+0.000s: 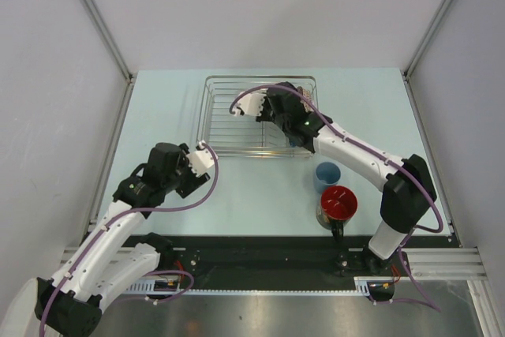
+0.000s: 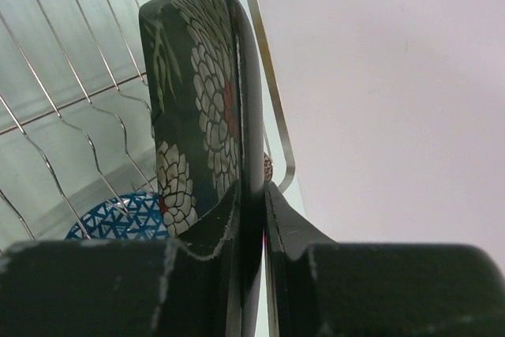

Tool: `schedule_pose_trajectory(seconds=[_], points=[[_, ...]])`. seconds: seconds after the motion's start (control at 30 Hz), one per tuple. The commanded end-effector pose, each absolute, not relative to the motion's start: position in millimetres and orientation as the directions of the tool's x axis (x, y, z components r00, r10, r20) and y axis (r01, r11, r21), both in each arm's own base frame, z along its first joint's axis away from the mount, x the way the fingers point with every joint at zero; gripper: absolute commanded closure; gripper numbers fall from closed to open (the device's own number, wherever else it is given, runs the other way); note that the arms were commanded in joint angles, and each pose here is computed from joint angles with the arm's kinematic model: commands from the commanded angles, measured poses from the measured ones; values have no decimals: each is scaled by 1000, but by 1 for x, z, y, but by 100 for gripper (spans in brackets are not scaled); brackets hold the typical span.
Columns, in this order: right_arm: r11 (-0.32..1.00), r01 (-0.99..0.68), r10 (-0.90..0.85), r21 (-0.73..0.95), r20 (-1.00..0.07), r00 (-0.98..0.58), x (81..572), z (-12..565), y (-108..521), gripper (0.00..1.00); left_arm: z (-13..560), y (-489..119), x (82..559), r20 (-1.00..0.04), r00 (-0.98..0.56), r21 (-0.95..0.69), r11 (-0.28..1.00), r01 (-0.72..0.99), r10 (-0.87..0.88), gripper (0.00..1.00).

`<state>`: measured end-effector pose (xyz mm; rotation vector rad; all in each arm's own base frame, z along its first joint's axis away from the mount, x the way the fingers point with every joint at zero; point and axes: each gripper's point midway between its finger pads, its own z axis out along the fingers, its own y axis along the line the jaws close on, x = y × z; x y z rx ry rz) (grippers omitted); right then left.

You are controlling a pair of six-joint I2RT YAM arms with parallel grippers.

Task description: Load the mixed dishes into the dish rack

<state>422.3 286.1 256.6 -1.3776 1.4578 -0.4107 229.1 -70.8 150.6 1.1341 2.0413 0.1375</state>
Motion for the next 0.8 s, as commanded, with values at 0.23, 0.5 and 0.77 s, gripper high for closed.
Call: schedule_pose_trajectory(seconds=[0.23,0.5,0.77], points=[[131,-367,-857,-921,-291,424,415,311,314,100,153,-71,235,-598,-294,442,613,655,745,25],[48,-352,-851,-935,-223,476,414,309,318,100,153,-72,236,-600,-295,441,616,653,743,25],[12,-344,-845,-939,-193,498,416,308,318,100,151,-72,236,-600,-299,436,617,655,742,25]])
